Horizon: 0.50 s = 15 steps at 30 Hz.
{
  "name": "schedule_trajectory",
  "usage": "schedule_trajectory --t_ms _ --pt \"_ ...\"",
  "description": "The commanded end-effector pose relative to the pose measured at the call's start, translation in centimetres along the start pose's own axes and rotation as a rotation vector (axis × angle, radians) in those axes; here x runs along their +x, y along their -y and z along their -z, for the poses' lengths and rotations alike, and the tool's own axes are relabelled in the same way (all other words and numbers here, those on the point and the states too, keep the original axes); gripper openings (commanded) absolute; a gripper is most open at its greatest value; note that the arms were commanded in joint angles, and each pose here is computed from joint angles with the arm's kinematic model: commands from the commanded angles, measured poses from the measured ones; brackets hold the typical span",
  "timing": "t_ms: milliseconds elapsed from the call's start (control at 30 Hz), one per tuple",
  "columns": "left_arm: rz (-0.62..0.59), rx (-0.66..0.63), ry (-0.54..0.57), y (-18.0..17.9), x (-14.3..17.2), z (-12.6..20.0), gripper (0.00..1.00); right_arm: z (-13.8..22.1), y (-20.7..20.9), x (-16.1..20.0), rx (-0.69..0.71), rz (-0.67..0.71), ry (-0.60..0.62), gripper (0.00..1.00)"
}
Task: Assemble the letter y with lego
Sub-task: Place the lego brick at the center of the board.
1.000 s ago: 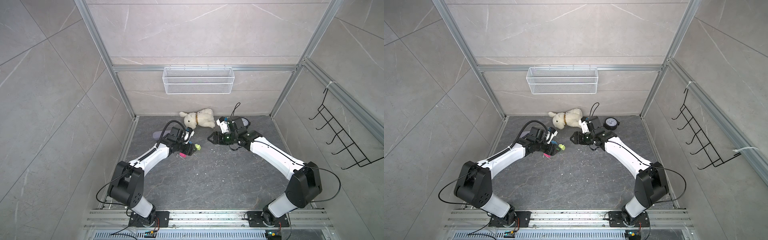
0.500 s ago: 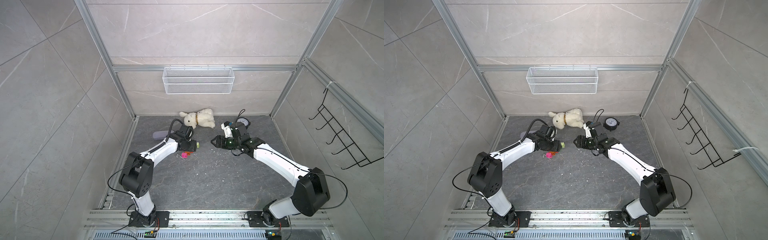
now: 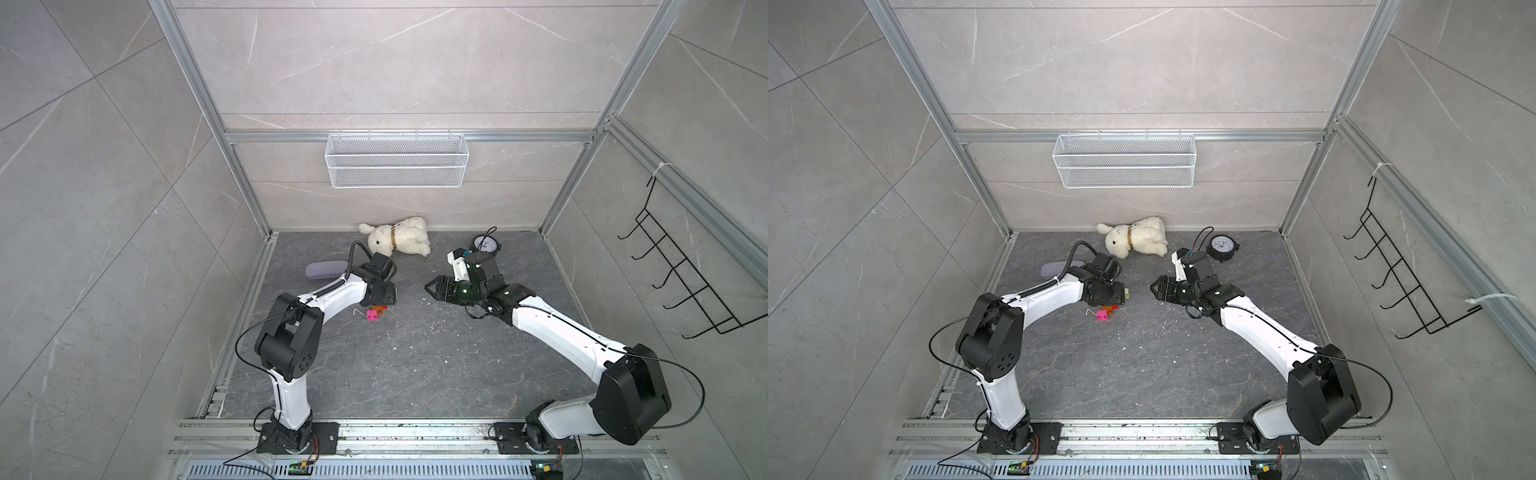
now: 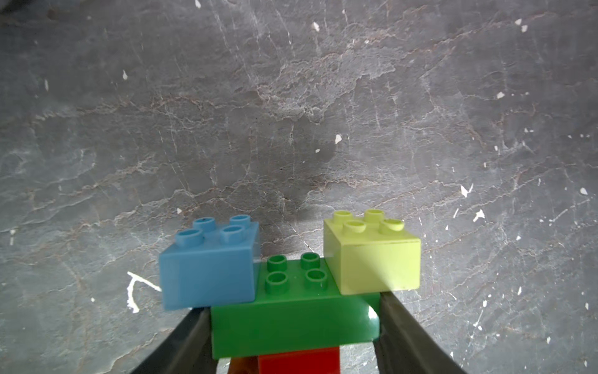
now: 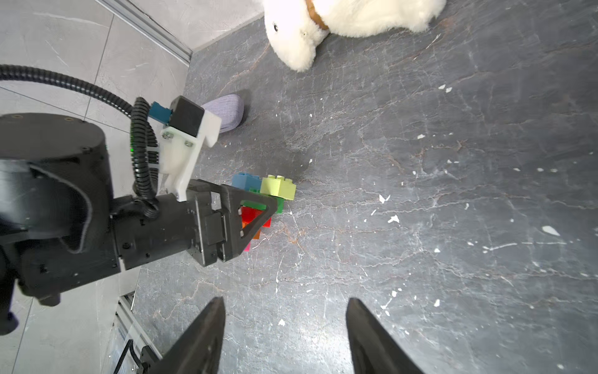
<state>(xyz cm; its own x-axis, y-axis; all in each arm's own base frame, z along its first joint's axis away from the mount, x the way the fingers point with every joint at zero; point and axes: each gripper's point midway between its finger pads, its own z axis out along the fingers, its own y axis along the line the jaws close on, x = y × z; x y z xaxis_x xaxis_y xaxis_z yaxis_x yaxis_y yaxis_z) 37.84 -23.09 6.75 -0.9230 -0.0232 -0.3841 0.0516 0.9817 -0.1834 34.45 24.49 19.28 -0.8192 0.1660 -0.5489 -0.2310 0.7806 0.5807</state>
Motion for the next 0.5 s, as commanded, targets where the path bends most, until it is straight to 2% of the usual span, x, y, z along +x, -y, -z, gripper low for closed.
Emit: schedule_trajectory --t_ms 0,467 --pt "0.05 0.007 0.029 0.8 -1.1 0.0 0.49 0.4 -0.2 -0.3 -0.01 -0.007 0.028 0.62" --pt "0.094 -0.001 0.004 0.7 -0.1 -1.7 0.52 0.3 0.2 0.2 -0.009 -0.015 0.023 0.62"
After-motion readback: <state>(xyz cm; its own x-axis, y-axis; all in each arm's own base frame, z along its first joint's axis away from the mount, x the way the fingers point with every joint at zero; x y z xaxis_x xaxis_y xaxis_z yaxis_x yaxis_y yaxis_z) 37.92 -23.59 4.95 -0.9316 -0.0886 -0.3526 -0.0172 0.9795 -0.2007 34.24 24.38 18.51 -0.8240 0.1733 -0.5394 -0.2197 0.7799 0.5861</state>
